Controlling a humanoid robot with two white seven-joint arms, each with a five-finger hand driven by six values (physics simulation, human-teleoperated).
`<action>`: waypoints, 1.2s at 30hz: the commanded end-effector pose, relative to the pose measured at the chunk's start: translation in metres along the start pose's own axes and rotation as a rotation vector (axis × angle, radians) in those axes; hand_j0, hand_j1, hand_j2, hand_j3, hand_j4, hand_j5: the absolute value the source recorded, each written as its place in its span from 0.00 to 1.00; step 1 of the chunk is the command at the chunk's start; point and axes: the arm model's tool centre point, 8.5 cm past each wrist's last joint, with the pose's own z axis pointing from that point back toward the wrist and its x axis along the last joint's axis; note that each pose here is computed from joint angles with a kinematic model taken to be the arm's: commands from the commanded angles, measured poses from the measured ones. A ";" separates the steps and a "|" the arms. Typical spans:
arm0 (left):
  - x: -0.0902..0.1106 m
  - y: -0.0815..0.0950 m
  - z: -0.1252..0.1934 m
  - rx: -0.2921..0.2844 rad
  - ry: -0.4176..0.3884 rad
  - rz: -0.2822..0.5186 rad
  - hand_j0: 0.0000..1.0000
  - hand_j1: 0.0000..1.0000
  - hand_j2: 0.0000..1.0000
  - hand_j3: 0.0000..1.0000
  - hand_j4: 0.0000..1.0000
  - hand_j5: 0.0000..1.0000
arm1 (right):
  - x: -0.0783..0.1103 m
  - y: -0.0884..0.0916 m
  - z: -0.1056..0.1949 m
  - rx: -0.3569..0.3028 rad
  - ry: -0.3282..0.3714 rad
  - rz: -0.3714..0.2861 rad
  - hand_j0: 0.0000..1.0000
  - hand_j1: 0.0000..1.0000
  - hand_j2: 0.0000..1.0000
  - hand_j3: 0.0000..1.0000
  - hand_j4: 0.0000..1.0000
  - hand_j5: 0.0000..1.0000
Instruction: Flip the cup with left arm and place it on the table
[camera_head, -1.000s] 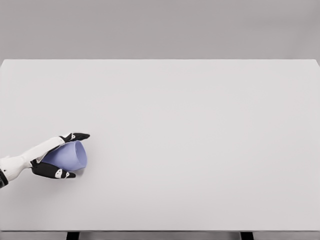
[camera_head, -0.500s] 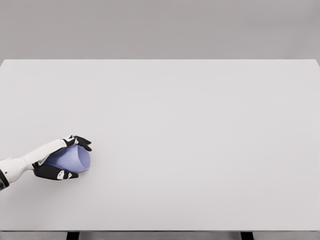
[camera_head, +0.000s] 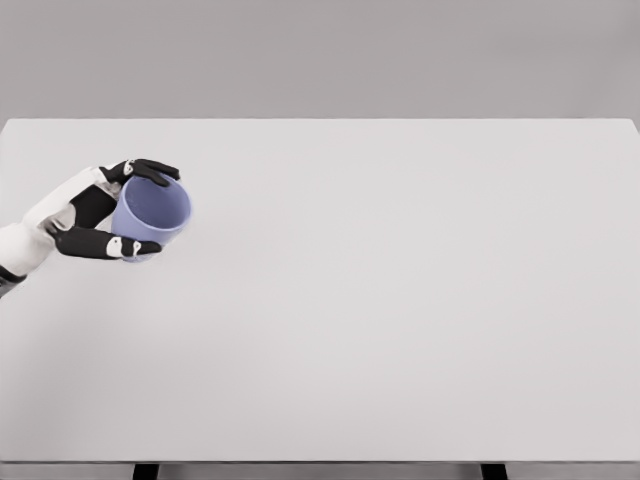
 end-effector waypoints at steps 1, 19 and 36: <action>-0.030 0.003 -0.004 0.137 -0.073 0.185 0.61 0.61 0.61 0.61 0.61 0.61 | 0.000 0.000 0.000 0.000 0.000 0.000 1.00 1.00 1.00 1.00 1.00 1.00; -0.086 -0.025 -0.050 0.253 -0.155 0.159 0.64 0.64 0.64 0.64 0.64 0.64 | 0.000 0.000 0.000 0.000 0.000 0.000 1.00 1.00 1.00 1.00 1.00 1.00; -0.097 -0.035 -0.043 0.245 -0.113 0.153 1.00 1.00 1.00 1.00 1.00 1.00 | 0.000 0.000 0.000 0.000 0.000 0.000 1.00 1.00 1.00 1.00 1.00 1.00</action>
